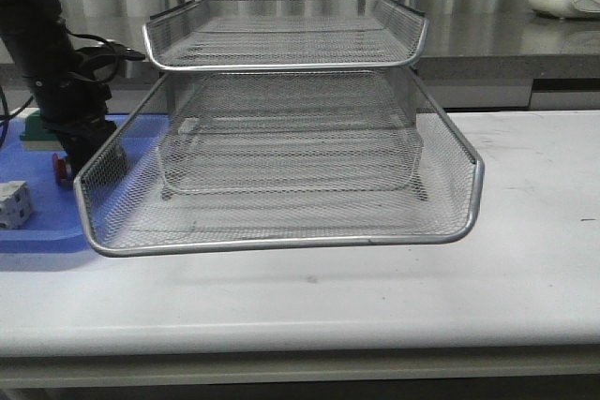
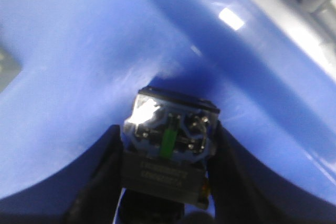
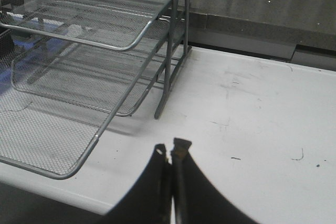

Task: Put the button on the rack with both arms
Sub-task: 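Lift the red-capped button out of the blue tray with the left gripper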

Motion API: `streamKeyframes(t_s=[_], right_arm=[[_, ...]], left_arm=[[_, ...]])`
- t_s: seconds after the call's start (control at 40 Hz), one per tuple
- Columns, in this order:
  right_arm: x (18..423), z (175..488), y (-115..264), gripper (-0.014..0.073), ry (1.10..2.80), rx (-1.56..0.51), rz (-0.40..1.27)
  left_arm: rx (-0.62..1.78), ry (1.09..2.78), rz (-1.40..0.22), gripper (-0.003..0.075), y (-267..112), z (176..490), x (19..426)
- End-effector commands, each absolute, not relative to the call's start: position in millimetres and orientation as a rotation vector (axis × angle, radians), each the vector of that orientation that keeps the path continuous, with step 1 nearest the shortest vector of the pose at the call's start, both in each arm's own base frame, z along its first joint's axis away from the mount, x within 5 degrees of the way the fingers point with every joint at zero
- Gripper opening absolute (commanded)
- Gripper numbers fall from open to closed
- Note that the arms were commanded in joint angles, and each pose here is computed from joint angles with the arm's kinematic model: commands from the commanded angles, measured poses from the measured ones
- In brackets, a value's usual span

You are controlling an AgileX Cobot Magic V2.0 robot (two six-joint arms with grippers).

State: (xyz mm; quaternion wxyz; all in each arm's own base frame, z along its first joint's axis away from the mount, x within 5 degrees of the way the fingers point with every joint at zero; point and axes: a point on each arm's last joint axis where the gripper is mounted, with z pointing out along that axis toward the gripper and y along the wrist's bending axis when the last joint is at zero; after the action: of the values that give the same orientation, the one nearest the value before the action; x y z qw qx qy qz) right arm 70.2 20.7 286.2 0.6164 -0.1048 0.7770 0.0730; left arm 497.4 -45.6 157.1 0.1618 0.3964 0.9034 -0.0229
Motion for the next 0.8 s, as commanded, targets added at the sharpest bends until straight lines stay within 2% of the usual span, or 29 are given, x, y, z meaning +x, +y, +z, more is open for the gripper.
streamKeyframes(t_s=[0.0, 0.28, 0.62, 0.78], right_arm=[[72.0, 300.7, 18.5, -0.0059, 1.699, -0.203, 0.155], [72.0, 300.7, 18.5, -0.0059, 1.699, -0.203, 0.155], [72.0, 300.7, 18.5, -0.0059, 1.699, -0.203, 0.155], [72.0, 300.7, 18.5, -0.0059, 1.699, -0.203, 0.155]], left_arm=[[1.048, 2.502, -0.033, 0.0187, -35.7, 199.0, 499.0], [0.971, 2.518, -0.062, 0.0177, -19.6, 213.3, 500.6], [0.870, 2.600, -0.146, 0.0177, -7.3, 255.2, 494.5], [0.794, 2.613, -0.082, 0.0177, -0.3, 276.2, 491.0]])
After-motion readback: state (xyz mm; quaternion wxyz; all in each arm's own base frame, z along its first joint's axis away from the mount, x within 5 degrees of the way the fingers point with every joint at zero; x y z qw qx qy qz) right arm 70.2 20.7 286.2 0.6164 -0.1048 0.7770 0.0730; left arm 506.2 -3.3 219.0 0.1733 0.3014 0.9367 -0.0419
